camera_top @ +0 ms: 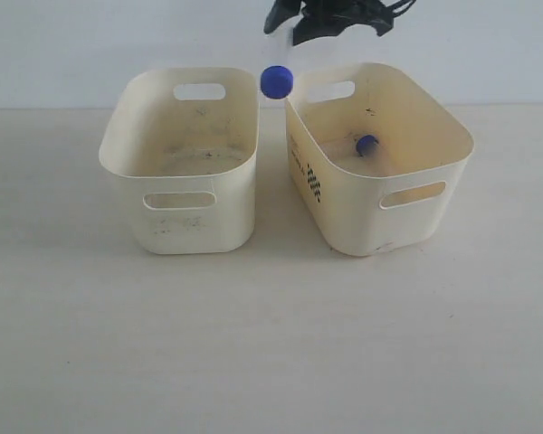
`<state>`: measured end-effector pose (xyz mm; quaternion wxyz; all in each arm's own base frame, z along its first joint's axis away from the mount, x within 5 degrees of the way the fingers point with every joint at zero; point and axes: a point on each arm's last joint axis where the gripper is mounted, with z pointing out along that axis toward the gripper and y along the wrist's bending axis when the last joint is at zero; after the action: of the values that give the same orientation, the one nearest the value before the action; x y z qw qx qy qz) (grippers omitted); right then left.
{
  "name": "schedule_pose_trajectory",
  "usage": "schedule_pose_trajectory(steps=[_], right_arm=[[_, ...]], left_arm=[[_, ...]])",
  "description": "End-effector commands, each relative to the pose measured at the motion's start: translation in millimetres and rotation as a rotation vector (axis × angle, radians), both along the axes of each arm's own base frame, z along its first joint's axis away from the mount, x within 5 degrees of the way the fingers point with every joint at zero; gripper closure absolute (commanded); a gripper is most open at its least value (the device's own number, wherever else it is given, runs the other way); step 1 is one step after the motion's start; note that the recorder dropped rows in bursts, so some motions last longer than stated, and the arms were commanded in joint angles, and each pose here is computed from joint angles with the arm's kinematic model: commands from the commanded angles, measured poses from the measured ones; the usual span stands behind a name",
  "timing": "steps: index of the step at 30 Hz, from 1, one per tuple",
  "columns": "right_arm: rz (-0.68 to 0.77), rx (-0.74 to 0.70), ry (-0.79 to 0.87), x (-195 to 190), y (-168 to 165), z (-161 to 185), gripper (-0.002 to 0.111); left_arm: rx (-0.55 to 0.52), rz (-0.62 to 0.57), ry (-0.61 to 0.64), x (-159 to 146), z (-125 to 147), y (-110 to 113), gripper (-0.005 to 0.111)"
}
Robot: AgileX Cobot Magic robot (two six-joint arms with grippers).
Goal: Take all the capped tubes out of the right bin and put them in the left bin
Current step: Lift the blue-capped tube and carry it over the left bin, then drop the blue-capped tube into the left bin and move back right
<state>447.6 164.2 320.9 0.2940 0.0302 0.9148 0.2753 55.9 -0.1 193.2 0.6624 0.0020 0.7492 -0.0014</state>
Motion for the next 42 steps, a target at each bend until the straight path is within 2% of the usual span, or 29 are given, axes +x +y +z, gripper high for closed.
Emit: schedule_pose_trajectory(steps=[1, 6, 14, 16, 18, 20, 21, 22, 24, 26, 28, 35, 39, 42], right_arm=[[0.028, 0.034, -0.033, 7, 13, -11, 0.108], [0.063, 0.042, -0.035, 6, 40, -26, 0.108], [0.137, 0.035, -0.132, -4, 81, -28, 0.108], [0.142, 0.030, -0.119, -4, 83, -35, 0.103], [0.151, 0.021, -0.093, -3, 84, -42, 0.085], [0.159, 0.012, -0.067, -3, 85, -48, 0.057], [0.164, 0.011, -0.056, -4, 85, -49, 0.036], [0.166, 0.010, -0.048, -4, 85, -51, 0.024], [0.170, 0.006, -0.024, -5, 86, -54, 0.012], [0.179, -0.006, -0.003, -7, 85, -56, 0.017], [0.192, -0.014, 0.011, -8, 85, -55, 0.031], [0.222, -0.089, -0.091, -15, 66, -16, 0.109], [0.186, -0.212, -0.157, -12, 32, 5, 0.108], [0.157, -0.347, -0.126, -7, 3, 4, 0.108]], left_arm=[[-0.016, 0.001, -0.008, 0, 2, 0, 0.102], [-0.016, 0.001, -0.008, 0, 2, 0, 0.102], [-0.016, 0.001, -0.008, 0, 2, 0, 0.102], [-0.016, 0.001, -0.008, 0, 2, 0, 0.102], [-0.016, 0.001, -0.008, 0, 2, 0, 0.102], [-0.016, 0.001, -0.008, 0, 2, 0, 0.102], [-0.016, 0.001, -0.008, 0, 2, 0, 0.102], [-0.016, 0.001, -0.008, 0, 2, 0, 0.102], [-0.016, 0.001, -0.008, 0, 2, 0, 0.102], [-0.016, 0.001, -0.008, 0, 2, 0, 0.102], [-0.016, 0.001, -0.008, 0, 2, 0, 0.102], [-0.016, 0.001, -0.008, 0, 2, 0, 0.102], [-0.016, 0.001, -0.008, 0, 2, 0, 0.102], [-0.016, 0.001, -0.008, 0, 2, 0, 0.102]])
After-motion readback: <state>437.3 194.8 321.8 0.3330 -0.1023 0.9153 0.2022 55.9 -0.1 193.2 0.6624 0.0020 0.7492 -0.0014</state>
